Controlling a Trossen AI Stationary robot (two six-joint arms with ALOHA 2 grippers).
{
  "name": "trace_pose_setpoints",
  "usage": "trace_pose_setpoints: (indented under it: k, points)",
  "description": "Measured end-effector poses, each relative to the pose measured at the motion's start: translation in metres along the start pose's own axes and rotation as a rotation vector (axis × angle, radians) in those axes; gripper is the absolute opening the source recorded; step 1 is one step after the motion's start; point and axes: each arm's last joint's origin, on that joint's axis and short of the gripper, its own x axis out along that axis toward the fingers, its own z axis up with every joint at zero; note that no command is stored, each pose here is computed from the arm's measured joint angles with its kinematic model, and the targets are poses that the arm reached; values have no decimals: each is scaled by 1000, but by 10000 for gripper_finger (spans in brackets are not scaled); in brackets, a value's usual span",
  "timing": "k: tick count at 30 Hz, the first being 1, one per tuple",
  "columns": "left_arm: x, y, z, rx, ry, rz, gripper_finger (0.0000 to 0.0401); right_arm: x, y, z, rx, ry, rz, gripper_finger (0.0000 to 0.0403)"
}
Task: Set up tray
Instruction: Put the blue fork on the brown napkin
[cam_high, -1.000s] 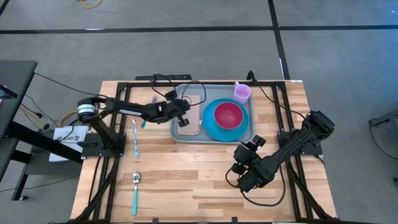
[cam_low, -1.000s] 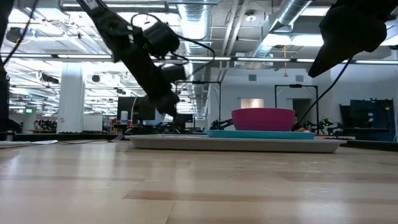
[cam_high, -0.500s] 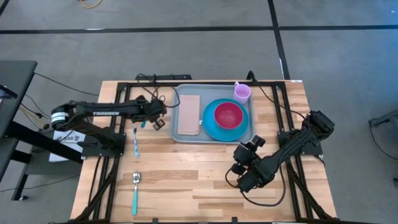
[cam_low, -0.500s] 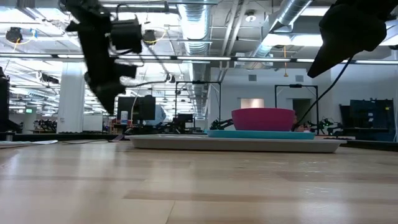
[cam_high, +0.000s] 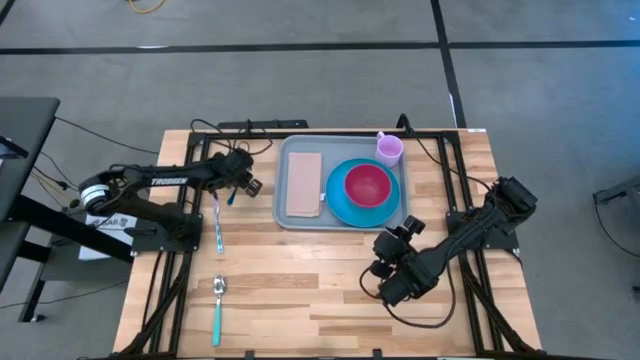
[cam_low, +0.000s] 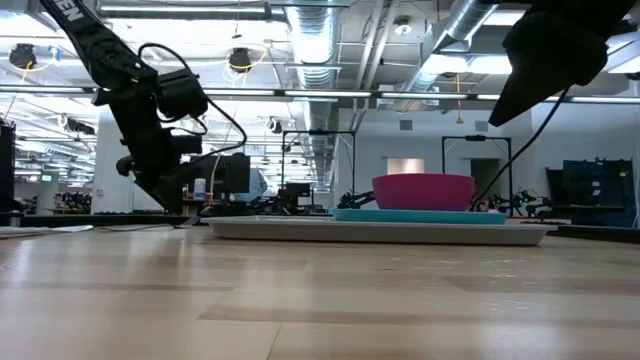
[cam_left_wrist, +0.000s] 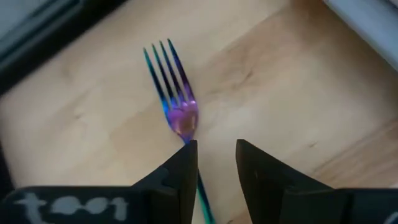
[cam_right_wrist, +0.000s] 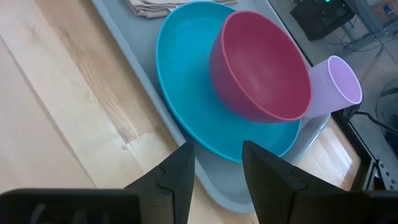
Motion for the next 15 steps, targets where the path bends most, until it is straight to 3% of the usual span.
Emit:
trace_pose_setpoints:
  k: [15]
  points:
    - [10,11,-19,-27,29,30,100,4,-1,4,19,8,-1,129]
